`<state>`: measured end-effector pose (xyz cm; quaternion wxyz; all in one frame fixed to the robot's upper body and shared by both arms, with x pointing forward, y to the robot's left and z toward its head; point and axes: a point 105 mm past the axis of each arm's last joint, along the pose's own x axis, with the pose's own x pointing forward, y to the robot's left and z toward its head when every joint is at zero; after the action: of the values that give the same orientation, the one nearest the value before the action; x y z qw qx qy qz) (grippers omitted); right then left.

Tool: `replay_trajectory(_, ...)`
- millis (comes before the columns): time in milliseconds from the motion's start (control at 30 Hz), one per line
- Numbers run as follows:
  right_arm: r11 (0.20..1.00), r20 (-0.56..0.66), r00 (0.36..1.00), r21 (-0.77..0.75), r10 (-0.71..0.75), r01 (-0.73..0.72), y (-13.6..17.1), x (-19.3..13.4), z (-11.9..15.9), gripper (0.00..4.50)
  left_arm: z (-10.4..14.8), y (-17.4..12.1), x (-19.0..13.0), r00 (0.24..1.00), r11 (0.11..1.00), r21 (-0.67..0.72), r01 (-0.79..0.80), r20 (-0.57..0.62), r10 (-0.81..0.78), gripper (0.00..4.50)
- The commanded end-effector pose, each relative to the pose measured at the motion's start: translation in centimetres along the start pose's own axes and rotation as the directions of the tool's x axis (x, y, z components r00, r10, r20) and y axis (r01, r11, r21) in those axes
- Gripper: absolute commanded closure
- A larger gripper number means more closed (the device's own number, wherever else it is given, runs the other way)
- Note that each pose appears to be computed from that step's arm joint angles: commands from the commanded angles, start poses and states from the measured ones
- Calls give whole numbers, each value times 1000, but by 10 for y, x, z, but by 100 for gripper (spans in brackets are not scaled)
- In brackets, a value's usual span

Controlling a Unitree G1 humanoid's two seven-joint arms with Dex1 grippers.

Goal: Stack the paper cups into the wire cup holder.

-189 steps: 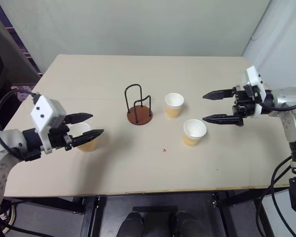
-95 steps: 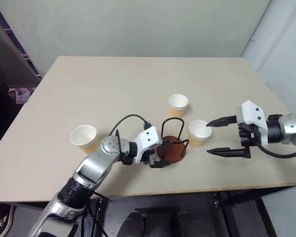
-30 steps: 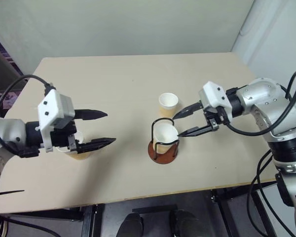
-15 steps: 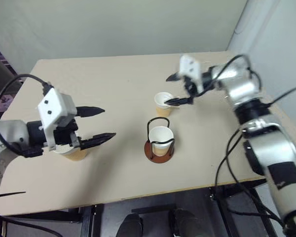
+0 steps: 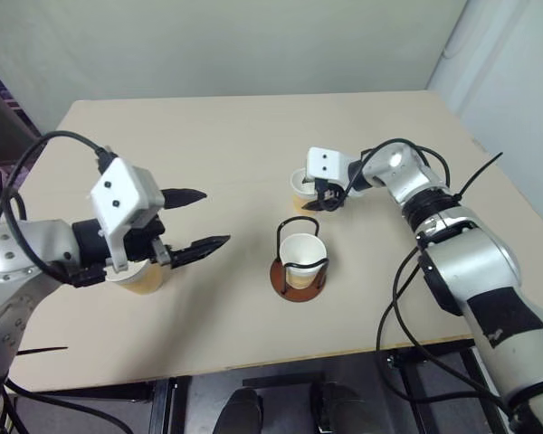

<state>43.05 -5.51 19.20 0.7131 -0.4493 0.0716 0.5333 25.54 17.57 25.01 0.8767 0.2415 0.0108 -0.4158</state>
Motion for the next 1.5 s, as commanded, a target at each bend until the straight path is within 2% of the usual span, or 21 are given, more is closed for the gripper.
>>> replay_trajectory(33, 999, 32, 999, -29, -28, 29, -8, -4, 11, 273, 8, 1, -1, 1000, 999, 41, -15, 13, 14, 47)
replay_trajectory(167, 999, 36, 999, -24, -28, 29, -8, -4, 11, 426, 8, 2, -1, 1000, 999, 44, -14, 11, 14, 47)
replay_trajectory(200, 999, 40, 999, -21, -26, 27, -8, -5, 11, 445, 8, 2, 0, 1000, 999, 45, -14, 11, 14, 47)
replay_trajectory(333, 1000, 115, 993, 6, -16, 15, -13, -18, 20, 445, 8, 5, -3, 1000, 999, 51, -13, 10, 13, 47)
replay_trajectory(500, 1000, 289, 957, 20, -20, 15, -29, -61, 43, 445, 6, 11, -13, 1000, 998, 64, -2, -6, 2, 47)
replay_trajectory(600, 1000, 436, 900, -18, 12, -4, -40, -121, 70, 445, 22, 9, -28, 996, 997, 60, 56, 73, -60, 47)
replay_trajectory(700, 996, 492, 866, -73, 86, -58, -25, -156, 85, 445, 26, -3, -37, 982, 986, 43, 159, 98, -162, 47)
replay_trajectory(800, 983, 527, 830, -113, 184, -146, 3, -170, 98, 445, 17, -14, -42, 967, 969, -7, 247, 66, -246, 47)
replay_trajectory(900, 962, 515, 813, -144, 272, -230, 29, -172, 101, 445, 6, -20, -45, 955, 954, -47, 297, 29, -296, 47)
replay_trajectory(1133, 938, 446, 825, -162, 347, -307, 55, -144, 91, 445, -7, -20, -38, 954, 954, -51, 297, -29, -298, 47)
replay_trajectory(1300, 930, 436, 821, -175, 367, -323, 63, -136, 91, 445, -14, -19, -39, 959, 960, -52, 275, -53, -278, 47)
replay_trajectory(1500, 941, 390, 857, -160, 336, -297, 64, -115, 81, 445, -20, -19, -38, 966, 968, -55, 243, -72, -247, 47)
